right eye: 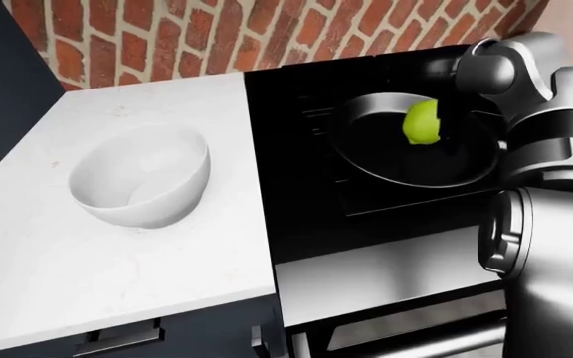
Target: Pick the lemon from the pan and place it in the bowl.
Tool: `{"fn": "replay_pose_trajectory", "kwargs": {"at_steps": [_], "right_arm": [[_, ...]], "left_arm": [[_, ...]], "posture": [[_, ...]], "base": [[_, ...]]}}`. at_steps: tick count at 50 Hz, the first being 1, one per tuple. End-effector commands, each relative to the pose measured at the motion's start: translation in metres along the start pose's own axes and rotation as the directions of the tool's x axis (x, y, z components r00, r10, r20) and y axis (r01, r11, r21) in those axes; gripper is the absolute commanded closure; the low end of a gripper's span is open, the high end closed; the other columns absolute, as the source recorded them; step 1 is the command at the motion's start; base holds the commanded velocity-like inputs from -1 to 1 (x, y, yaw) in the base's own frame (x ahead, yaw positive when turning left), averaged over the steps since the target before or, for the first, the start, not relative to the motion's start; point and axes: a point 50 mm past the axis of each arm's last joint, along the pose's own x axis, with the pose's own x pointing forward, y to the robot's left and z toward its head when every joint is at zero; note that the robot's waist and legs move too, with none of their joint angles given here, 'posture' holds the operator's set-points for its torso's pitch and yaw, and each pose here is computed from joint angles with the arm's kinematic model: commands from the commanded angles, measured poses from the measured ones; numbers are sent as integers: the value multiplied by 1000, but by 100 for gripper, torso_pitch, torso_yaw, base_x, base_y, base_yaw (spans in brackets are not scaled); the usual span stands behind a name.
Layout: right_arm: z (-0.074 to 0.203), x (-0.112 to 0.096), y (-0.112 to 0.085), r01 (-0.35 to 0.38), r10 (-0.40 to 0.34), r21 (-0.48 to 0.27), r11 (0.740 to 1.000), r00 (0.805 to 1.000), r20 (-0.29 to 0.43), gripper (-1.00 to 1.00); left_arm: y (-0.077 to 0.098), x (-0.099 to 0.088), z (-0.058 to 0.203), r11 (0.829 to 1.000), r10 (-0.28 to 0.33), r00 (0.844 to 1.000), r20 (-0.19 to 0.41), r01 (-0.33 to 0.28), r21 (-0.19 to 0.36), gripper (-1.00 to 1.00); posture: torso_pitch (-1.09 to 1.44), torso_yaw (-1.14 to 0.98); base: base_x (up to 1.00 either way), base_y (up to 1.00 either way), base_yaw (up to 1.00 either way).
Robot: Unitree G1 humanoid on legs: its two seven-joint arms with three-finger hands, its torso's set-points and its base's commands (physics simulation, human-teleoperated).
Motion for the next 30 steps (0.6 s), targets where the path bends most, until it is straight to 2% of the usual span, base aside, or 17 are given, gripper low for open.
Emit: {"fn": "replay_pose_trajectory", "kwargs": {"at_steps": [1,23,24,30], "right_arm": [[1,-9,-21,99,-99,-14,995,995,-3,-100],[5,3,-9,83,-83,21,996,997,-7,-100],[5,3,-9,81,-80,22,997,997,-9,-72],[3,4,-6,66,-66,21,998,998,-19,-66]], "left_arm": [[0,4,19,1000,-6,996,91,5,5,-100],[2,2,18,1000,-3,996,88,3,5,-100],[2,2,18,1000,-3,996,88,3,5,-100],[2,2,17,1000,-3,996,87,2,5,-100]], "posture": [[0,0],[0,0],[0,0],[0,0]], "base": [[0,0,0],[0,0,0],[0,0,0],[0,0,0]]}}
